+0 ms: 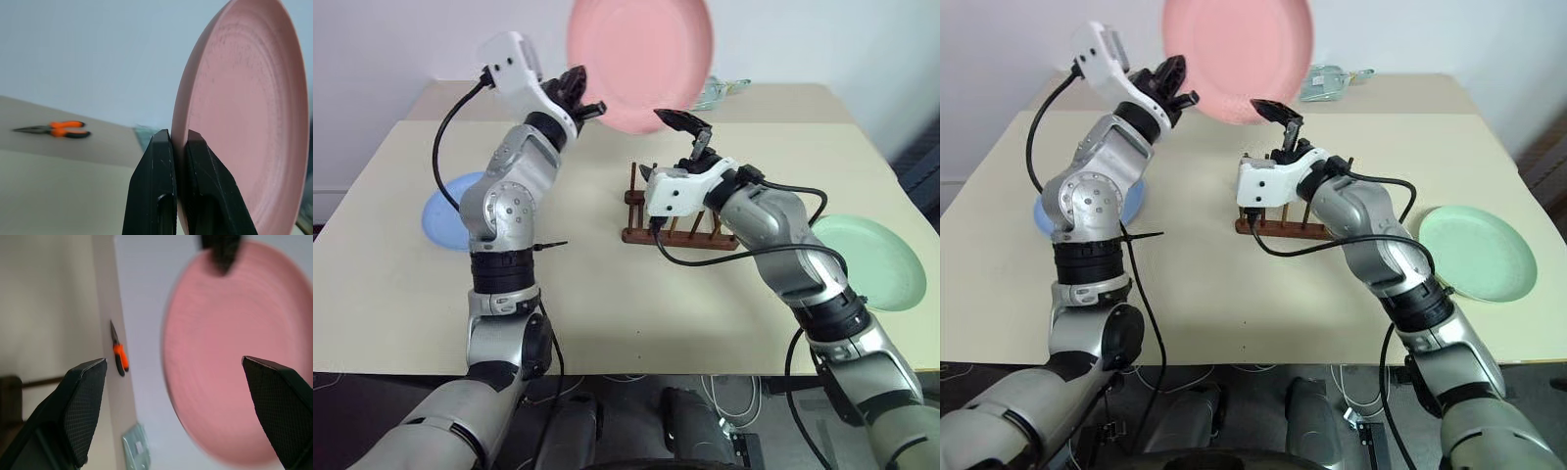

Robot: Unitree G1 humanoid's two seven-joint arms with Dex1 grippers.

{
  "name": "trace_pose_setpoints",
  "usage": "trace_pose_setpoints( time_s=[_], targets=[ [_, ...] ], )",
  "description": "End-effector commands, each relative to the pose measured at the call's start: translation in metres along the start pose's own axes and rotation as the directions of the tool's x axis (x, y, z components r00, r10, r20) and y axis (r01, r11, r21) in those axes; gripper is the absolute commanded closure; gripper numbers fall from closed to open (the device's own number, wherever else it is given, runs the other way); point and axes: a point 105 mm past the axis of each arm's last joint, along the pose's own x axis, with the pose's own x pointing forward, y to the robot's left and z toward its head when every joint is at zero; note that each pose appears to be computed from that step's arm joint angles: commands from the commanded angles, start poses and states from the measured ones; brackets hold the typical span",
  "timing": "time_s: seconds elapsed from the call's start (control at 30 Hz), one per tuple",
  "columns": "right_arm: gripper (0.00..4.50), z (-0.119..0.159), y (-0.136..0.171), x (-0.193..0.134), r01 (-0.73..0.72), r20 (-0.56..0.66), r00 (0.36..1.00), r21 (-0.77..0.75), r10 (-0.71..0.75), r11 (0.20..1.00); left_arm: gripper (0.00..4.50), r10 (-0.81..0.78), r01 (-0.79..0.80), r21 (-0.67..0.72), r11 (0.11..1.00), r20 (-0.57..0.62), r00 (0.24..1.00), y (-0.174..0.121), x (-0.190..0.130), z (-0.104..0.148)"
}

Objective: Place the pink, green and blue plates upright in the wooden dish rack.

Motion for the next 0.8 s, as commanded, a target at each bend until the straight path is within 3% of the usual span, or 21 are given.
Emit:
trace_pose_setpoints(
  time_s=[0.03, 0.13, 0.23, 0.3, 0.4, 0.5, 0.53, 0.6, 0.7, 0.8],
  targets=[
    [0.56, -0.009, -0.012, 0.002, 0.047, -0.023, 0.999, -0.061, -0.049, 0.997, 4.50, -0.064, 0.064, 0.031, 0.997, -0.011, 0.998, -0.021, -0.007, 0.001],
    [1.84, -0.018, -0.010, 0.000, 0.049, -0.058, 0.997, -0.073, -0.053, 0.996, 4.50, -0.074, 0.076, 0.029, 0.997, -0.055, 0.996, -0.022, -0.012, -0.009],
    [3.50, -0.024, -0.008, -0.005, 0.049, -0.090, 0.994, -0.080, -0.056, 0.996, 4.50, -0.090, 0.093, 0.017, 0.996, -0.101, 0.991, -0.022, -0.016, -0.019],
    [4.46, -0.026, -0.007, -0.008, 0.051, -0.096, 0.994, -0.085, -0.059, 0.995, 3.78, -0.086, 0.086, -0.008, 0.996, -0.114, 0.990, -0.019, -0.017, -0.022],
    [4.50, -0.025, -0.008, -0.012, 0.064, -0.096, 0.993, -0.092, -0.073, 0.994, 2.42, -0.073, 0.065, -0.102, 0.993, -0.072, 0.995, -0.016, -0.014, -0.014],
    [4.50, -0.027, -0.026, -0.028, 0.166, -0.104, 0.981, 0.046, -0.161, 0.985, 0.93, 0.039, -0.018, -0.210, 0.978, 0.100, 0.994, 0.009, -0.009, 0.022],
    [4.50, -0.028, -0.031, -0.033, 0.195, -0.110, 0.977, 0.089, -0.185, 0.977, 0.93, 0.072, -0.044, -0.216, 0.975, 0.124, 0.990, 0.016, -0.009, 0.027],
    [4.50, -0.030, -0.044, -0.047, 0.249, -0.106, 0.968, 0.262, -0.229, 0.932, 0.93, 0.137, -0.127, -0.076, 0.989, 0.148, 0.979, 0.037, -0.009, 0.032],
    [4.50, -0.033, -0.059, -0.079, 0.228, -0.092, 0.962, 0.788, -0.258, 0.571, 0.93, -0.019, 0.001, 0.288, 0.958, 0.058, 0.998, 0.039, -0.016, 0.007],
    [4.50, -0.024, -0.063, -0.101, 0.098, -0.014, 0.963, 0.948, -0.270, 0.302, 0.93, -0.303, 0.313, 0.339, 0.887, -0.085, 0.949, 0.010, -0.034, -0.024]
  ],
)
